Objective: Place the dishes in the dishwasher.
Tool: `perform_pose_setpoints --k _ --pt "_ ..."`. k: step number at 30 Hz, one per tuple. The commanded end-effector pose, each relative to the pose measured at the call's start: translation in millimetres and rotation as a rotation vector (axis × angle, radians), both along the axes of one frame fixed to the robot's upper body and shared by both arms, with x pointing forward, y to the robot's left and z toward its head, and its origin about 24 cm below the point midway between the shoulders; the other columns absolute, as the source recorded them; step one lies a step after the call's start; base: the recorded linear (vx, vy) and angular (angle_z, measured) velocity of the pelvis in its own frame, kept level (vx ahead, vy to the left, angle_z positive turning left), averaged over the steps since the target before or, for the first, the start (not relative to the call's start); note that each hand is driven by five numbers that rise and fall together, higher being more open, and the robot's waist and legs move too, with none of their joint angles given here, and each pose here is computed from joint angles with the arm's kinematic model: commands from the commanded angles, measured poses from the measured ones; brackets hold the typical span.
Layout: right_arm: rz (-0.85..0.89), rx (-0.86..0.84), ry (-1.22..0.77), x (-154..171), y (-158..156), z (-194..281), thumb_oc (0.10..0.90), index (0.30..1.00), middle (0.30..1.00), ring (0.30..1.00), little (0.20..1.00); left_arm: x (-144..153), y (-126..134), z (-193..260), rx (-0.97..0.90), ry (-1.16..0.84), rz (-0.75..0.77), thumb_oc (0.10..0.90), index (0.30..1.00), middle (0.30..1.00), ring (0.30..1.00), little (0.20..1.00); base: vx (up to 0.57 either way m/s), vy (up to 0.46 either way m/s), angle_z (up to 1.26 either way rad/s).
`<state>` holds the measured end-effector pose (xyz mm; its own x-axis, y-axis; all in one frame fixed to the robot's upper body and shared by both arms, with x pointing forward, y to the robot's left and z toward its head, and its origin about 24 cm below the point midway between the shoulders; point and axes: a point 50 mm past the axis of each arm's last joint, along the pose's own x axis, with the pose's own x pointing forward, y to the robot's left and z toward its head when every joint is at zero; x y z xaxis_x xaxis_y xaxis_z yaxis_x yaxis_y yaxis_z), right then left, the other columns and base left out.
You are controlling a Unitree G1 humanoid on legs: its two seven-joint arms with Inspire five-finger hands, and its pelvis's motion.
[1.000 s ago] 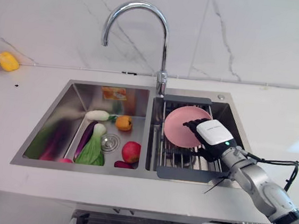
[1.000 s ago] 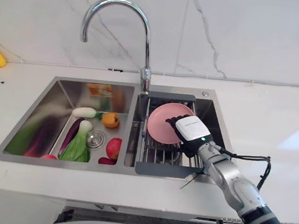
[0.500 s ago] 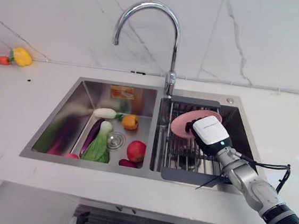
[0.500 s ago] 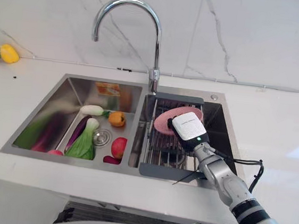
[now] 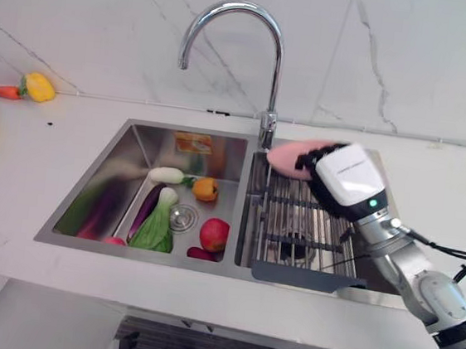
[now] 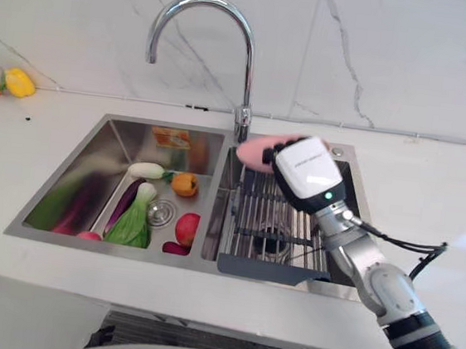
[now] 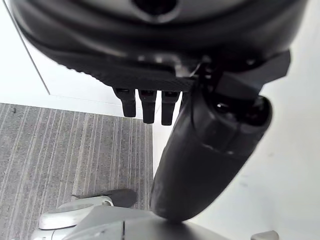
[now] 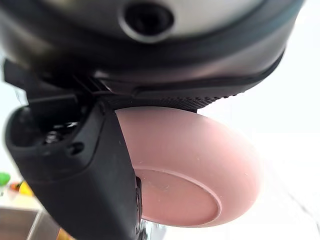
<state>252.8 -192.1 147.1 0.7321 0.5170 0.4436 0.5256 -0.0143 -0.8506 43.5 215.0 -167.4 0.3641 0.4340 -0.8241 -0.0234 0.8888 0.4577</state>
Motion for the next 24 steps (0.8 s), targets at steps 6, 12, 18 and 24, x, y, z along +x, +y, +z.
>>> perform_pose_setpoints --k 6,12,18,24 --pt "0.093 0.131 -0.362 -31.9 3.0 86.3 0.4 0.3 0.3 0.3 0.3 36.0 0.5 4.3 0.044 -0.038 -0.151 0.8 0.9 0.9 0.9 0.9 -0.03 0.099 -0.14" --pt "-0.008 0.096 -0.428 -53.0 -15.7 98.5 0.4 0.3 0.3 0.3 0.3 46.7 2.5 8.2 0.067 -0.089 -0.184 0.8 0.9 0.9 0.9 0.9 -0.07 0.199 -1.11" --pt "-0.158 0.111 -0.443 -70.8 -42.4 96.3 0.4 0.3 0.3 0.3 0.3 35.4 6.5 6.6 0.085 -0.065 -0.136 0.8 0.9 0.9 0.9 0.9 -0.09 0.103 -1.31" --pt "-0.228 0.171 -0.341 -75.2 -50.7 74.1 0.4 0.3 0.3 0.3 0.3 24.6 4.4 4.0 0.076 -0.032 -0.128 0.8 0.9 0.9 0.9 0.9 -0.02 0.021 -0.82"
